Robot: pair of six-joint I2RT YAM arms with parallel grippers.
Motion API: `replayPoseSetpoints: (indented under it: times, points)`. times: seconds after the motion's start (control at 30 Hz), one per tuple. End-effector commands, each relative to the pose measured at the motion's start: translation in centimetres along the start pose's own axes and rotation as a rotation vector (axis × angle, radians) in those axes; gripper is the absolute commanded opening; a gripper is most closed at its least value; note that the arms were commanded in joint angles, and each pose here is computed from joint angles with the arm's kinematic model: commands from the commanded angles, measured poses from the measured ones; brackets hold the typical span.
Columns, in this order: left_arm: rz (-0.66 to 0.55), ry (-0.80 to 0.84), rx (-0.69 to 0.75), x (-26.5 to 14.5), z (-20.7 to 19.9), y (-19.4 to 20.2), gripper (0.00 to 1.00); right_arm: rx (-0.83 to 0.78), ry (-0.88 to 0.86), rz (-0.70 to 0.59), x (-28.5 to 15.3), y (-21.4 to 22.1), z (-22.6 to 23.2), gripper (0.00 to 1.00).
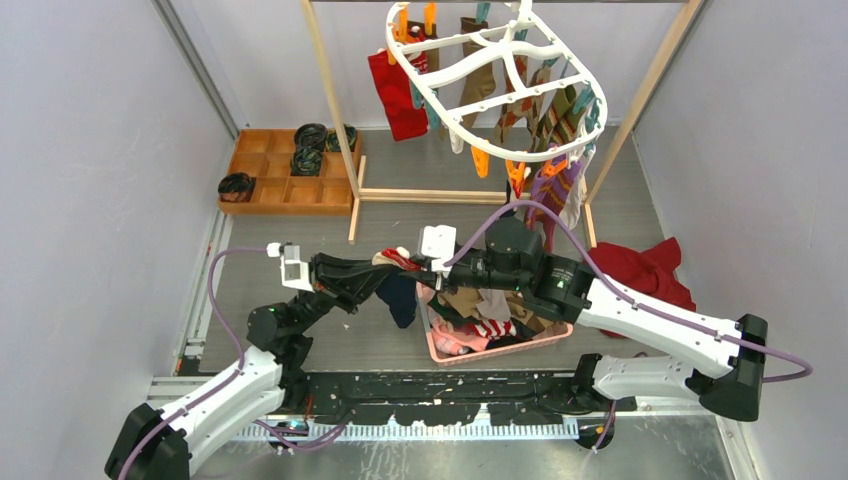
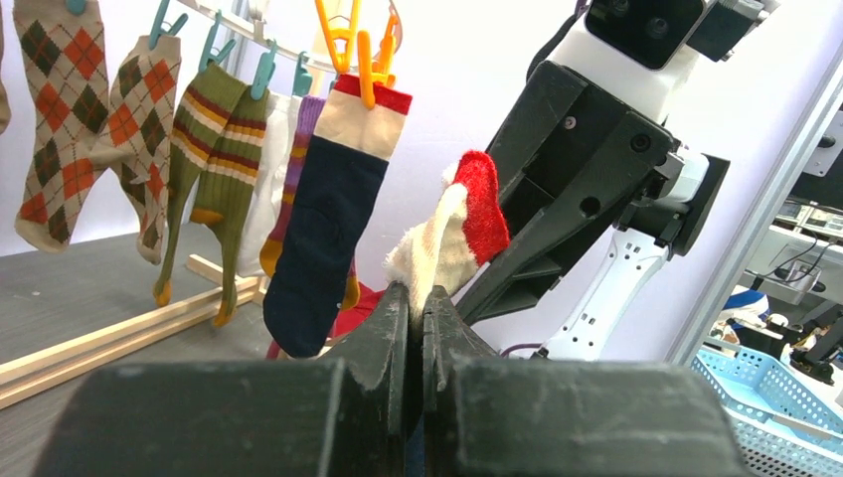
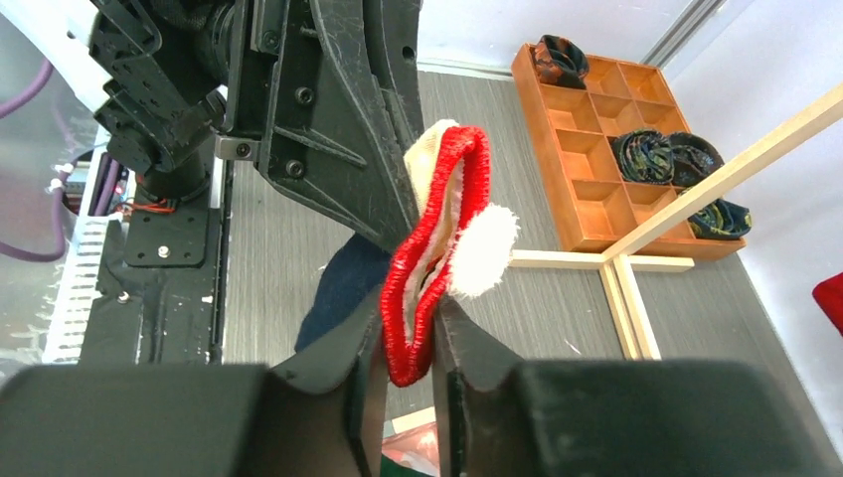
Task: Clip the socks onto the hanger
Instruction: Pick up the sock from the bin.
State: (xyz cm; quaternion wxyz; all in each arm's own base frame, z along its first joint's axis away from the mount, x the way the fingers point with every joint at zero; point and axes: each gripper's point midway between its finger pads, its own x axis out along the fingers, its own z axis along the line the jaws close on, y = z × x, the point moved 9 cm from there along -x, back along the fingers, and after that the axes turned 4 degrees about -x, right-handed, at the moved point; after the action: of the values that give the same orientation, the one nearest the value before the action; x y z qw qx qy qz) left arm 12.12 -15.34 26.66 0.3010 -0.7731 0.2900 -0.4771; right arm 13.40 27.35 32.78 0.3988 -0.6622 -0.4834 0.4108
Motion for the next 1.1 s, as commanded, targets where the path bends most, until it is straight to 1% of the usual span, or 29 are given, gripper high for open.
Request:
replayPoseSetpoints:
  times: [0.0, 0.1, 0.2, 0.23, 0.3, 0.37, 0.4, 0.47, 0.5, 0.53, 0.63, 0.8, 0.93, 1.07]
  points:
    - [-0.042, 0.041, 0.018, 0.0, -0.6, -0.6, 0.00, -0.026, 0.026, -0.105, -0.9, -3.1, -0.6, 0.20]
    - [-0.027, 0.035, 0.016, -0.1, -0.5, -0.3, 0.00, -0.028, 0.031, -0.108, -1.5, -3.5, -0.5, 0.08]
    - [0.001, 0.041, 0.027, -0.2, -0.5, -0.1, 0.01, -0.024, 0.039, -0.095, -2.1, -3.8, -0.5, 0.02]
    - [0.017, 0.042, 0.037, -0.2, -0.4, 0.1, 0.04, -0.018, 0.044, -0.079, -2.3, -3.8, -0.5, 0.02]
    - [0.073, 0.027, 0.068, -0.3, -0.1, 0.5, 0.17, -0.007, 0.053, -0.030, -3.0, -4.1, -0.7, 0.01]
    - [0.160, 0.028, 0.109, -0.6, 0.1, 1.0, 0.29, 0.001, 0.050, 0.057, -3.9, -4.2, -0.8, 0.01]
    - [0.181, 0.027, 0.123, -0.7, 0.1, 1.0, 0.38, 0.005, 0.039, 0.113, -4.4, -4.0, -0.8, 0.01]
    - [0.181, 0.038, 0.161, -1.0, -0.1, 1.0, 0.54, 0.022, 0.037, 0.203, -5.1, -3.9, -0.8, 0.01]
    - [0.172, 0.044, 0.183, -1.1, -0.2, 0.8, 0.60, 0.034, 0.041, 0.242, -5.3, -3.7, -0.8, 0.01]
    - [0.162, 0.050, 0.200, -1.1, -0.3, 0.6, 0.63, 0.047, 0.044, 0.269, -5.5, -3.7, -0.8, 0.01]
    - [0.160, 0.071, 0.246, -0.8, -0.6, 0.2, 0.66, 0.075, 0.036, 0.331, -5.9, -3.4, -0.6, 0.01]
    - [0.198, 0.112, 0.309, 0.4, -1.0, -0.5, 0.66, 0.082, 0.012, 0.410, -6.0, -3.1, -0.4, 0.02]
    - [0.231, 0.136, 0.365, 1.7, -1.2, -1.1, 0.66, 0.079, -0.006, 0.427, -5.6, -2.8, -0.3, 0.02]
    - [0.258, 0.178, 0.363, 2.8, -1.5, -1.1, 0.64, 0.073, -0.012, 0.433, -5.4, -2.6, -0.3, 0.02]
